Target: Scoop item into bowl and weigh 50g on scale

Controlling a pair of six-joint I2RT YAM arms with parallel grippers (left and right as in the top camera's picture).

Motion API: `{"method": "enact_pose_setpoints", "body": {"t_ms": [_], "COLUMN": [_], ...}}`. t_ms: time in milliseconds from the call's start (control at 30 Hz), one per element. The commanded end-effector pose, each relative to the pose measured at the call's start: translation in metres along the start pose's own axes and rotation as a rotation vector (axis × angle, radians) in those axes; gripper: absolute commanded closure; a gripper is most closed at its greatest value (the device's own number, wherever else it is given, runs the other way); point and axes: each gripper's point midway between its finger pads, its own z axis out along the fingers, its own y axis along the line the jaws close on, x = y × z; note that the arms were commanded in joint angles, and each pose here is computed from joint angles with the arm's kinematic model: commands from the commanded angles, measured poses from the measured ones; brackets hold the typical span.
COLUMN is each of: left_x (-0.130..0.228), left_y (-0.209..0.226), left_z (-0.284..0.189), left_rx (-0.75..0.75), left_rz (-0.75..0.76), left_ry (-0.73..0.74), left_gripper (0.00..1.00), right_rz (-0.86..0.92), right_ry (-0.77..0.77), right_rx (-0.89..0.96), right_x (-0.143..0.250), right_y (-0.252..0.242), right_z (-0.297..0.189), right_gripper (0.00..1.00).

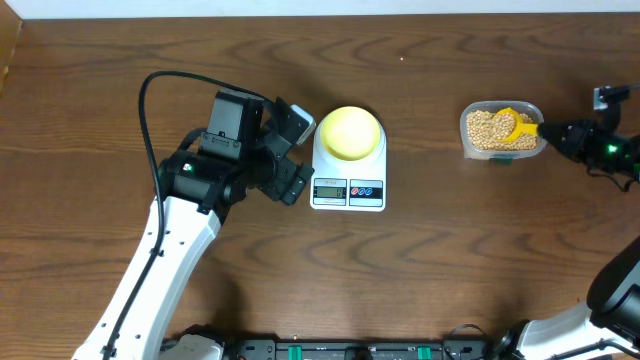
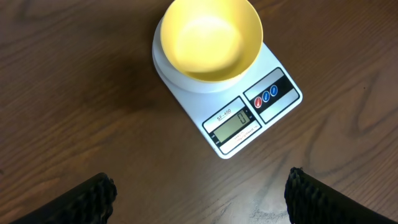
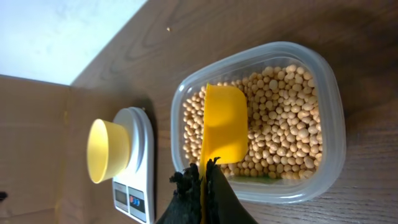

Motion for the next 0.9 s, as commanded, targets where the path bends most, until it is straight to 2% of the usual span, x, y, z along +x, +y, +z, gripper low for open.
{"method": "enact_pose_setpoints", "body": {"t_ms": [0,367,867], "left_x": [0.004,0.004,0.004], "left_y": [-0.004,-0.004,-0.004], "left_z": [0.001,0.001,0.001], "left_rx": [0.018,0.018,0.018], "left_rz": [0.014,0.014,0.014], "left_ry": [0.004,0.004,0.004], "left_gripper": [0.11,0.11,0.11], "right_rz": [0.015,0.029,0.158], "right_ry": [-0.025,-0.099,-0.083], "right_rx": [-0.094,-0.234,-0.316], "right_x": [-0.002,-0.014,-0.015], "right_y": [0.007,0.018,0.031], "right_z": [-0.007,-0.03,-0.033], "right_gripper": [0.99,0.99,0.99]}}
